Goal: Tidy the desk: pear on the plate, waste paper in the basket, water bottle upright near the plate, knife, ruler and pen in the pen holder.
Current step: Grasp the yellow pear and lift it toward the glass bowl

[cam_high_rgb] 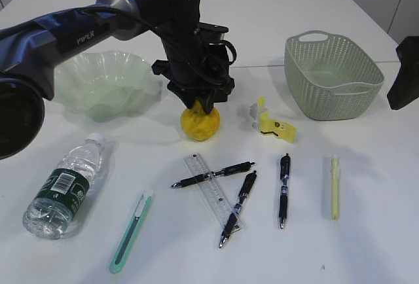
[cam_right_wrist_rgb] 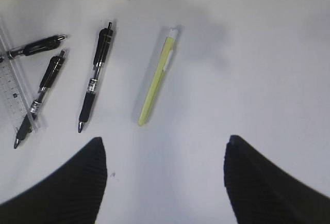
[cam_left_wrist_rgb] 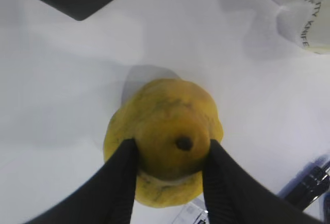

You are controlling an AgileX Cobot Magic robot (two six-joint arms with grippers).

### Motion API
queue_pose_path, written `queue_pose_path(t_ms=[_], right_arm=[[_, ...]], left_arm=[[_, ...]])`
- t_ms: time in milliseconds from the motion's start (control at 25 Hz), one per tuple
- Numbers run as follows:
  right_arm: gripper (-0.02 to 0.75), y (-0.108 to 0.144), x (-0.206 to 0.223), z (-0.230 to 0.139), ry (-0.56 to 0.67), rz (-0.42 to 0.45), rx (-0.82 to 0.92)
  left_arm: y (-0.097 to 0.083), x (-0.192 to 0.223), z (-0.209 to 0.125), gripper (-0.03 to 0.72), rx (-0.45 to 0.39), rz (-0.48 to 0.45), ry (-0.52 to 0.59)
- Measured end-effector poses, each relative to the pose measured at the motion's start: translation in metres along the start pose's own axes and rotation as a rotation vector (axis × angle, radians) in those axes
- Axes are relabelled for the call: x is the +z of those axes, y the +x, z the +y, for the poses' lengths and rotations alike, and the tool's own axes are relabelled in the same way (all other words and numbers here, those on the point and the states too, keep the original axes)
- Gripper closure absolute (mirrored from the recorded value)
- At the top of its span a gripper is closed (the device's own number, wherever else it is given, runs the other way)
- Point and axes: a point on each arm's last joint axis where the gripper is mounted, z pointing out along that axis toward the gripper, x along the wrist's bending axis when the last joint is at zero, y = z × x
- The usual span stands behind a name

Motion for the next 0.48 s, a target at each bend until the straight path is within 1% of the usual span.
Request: queue_pose_path(t_ms=[480], right_arm=[[0.186, 0.0, 0.0, -0.004, 0.04, 0.003, 0.001]], left_arm=[[-0.004, -0.025, 0.004, 0.411, -0.043, -0.039, -0.042]])
